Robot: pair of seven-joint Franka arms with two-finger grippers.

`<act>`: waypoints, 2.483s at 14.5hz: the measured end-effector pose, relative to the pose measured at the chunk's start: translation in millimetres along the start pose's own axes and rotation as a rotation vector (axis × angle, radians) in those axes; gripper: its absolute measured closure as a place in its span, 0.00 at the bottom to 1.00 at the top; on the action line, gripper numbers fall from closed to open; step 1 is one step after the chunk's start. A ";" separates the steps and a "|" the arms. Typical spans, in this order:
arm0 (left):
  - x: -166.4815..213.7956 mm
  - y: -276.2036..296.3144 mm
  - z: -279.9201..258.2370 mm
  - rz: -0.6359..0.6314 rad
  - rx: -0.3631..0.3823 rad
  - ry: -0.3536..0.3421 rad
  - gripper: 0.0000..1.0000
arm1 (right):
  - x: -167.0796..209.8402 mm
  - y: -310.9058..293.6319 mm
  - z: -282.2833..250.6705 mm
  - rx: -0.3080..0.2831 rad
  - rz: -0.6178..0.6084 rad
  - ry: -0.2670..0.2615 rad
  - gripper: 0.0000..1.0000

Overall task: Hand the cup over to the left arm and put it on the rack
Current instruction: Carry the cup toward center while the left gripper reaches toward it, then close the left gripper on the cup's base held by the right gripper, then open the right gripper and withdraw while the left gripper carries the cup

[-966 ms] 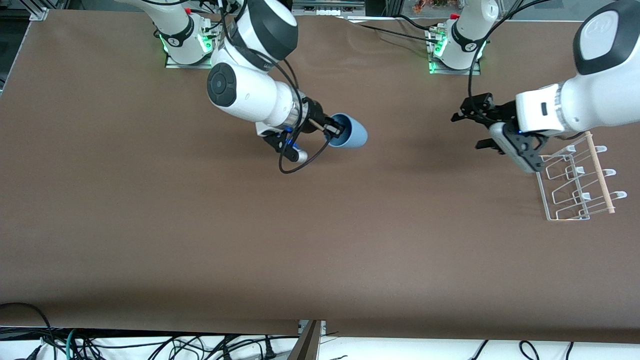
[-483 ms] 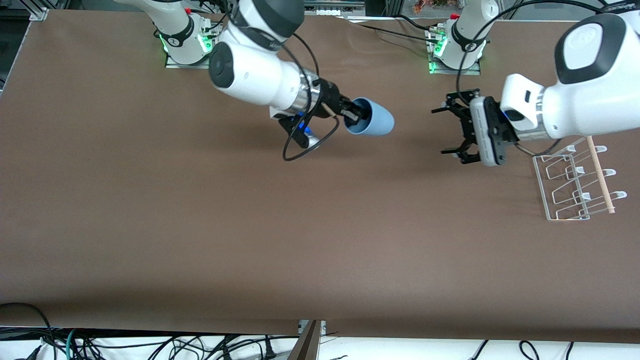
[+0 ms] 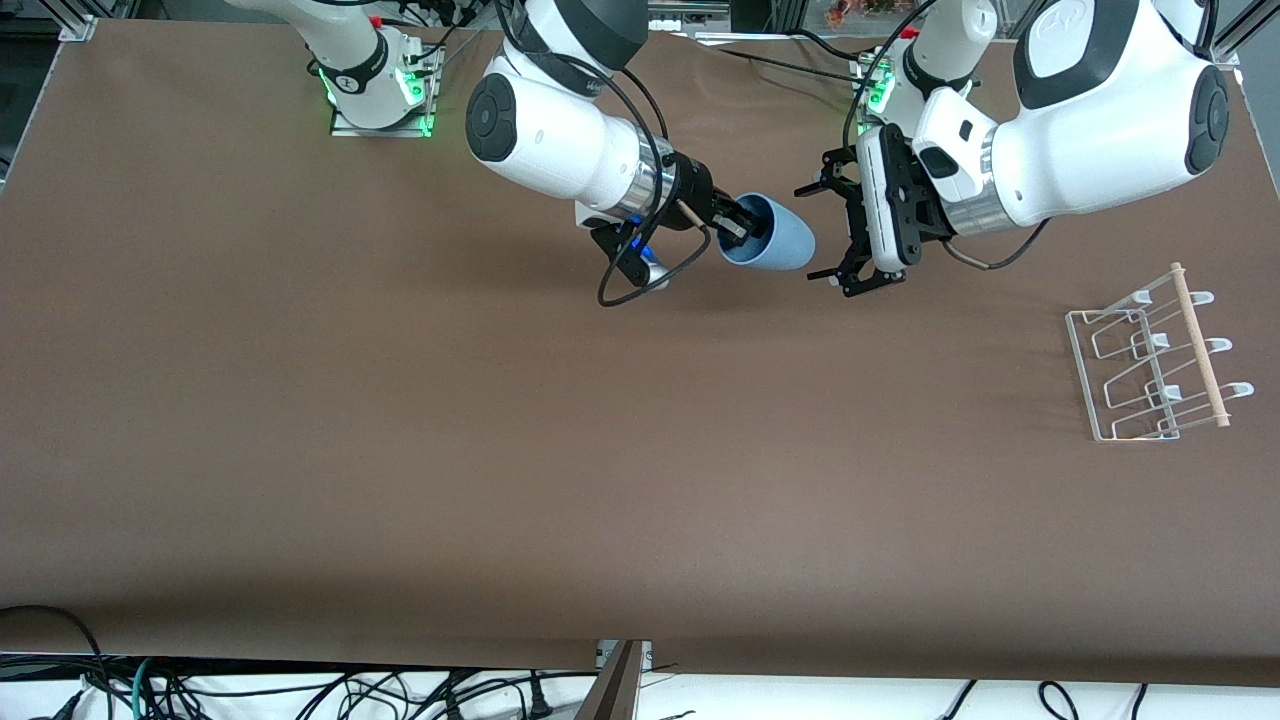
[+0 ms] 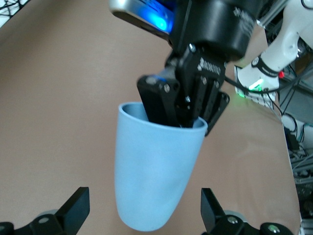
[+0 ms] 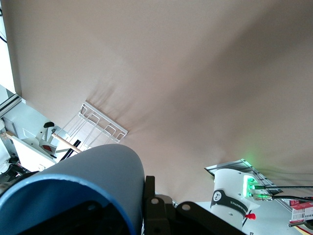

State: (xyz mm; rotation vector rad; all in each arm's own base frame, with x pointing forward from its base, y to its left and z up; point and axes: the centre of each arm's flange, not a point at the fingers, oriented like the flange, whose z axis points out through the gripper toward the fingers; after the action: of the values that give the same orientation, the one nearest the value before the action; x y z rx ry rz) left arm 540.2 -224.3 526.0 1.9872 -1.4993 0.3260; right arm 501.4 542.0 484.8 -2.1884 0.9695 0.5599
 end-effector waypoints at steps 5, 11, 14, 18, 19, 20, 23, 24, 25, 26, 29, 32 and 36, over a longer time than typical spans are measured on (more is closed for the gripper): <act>-3.6 -1.0 12.8 0.036 0.019 0.000 0.00 | -11.4 -5.3 -3.5 0.022 -0.001 -0.004 0.95; 4.3 6.9 35.0 0.060 0.048 0.001 0.12 | -13.8 -8.2 -2.7 0.052 -0.003 0.006 0.95; 3.6 7.4 30.8 0.069 0.054 0.002 0.23 | -14.0 -9.8 -2.9 0.056 -0.005 0.006 0.95; 3.2 7.4 31.0 0.069 0.052 0.001 0.23 | -14.0 -11.8 -4.5 0.069 -0.006 0.009 0.81; 3.1 7.7 31.4 0.069 0.050 0.000 0.23 | -14.2 -13.1 -6.3 0.074 -0.007 0.010 0.71; 2.4 7.8 31.6 0.068 0.045 -0.002 0.23 | -14.8 -14.5 -8.3 0.078 -0.009 0.010 0.62; -5.7 7.2 27.2 0.055 0.005 -0.018 0.23 | -16.5 -19.7 -19.2 0.087 -0.014 0.008 0.32; -12.3 4.9 20.3 0.042 -0.011 -0.032 0.23 | -15.0 -21.4 -26.1 0.083 -0.014 0.006 0.23; -21.6 2.1 12.1 0.020 -0.030 -0.053 0.23 | -11.1 -23.2 -36.2 0.077 -0.010 0.005 0.14; -32.3 -0.4 3.9 -0.007 -0.048 -0.087 0.23 | -4.7 -25.1 -48.3 0.075 -0.003 0.006 0.02; -60.1 -1.2 -11.5 -0.116 -0.064 -0.276 0.23 | 31.7 -28.6 -95.7 0.051 0.037 0.015 0.01; -73.1 2.3 -26.4 -0.248 -0.030 -0.472 0.23 | 76.7 -22.1 -160.0 -0.006 0.025 0.037 0.01; -114.4 -9.9 -68.0 -0.395 -0.034 -0.747 0.23 | 129.5 3.2 -243.8 -0.098 -0.067 0.073 0.01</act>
State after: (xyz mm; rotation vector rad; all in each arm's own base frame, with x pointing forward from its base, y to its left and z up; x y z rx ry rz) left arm 523.6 -92.5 514.0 2.4485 -1.4323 -0.6719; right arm 607.8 302.4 571.2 -2.3337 0.9207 0.5088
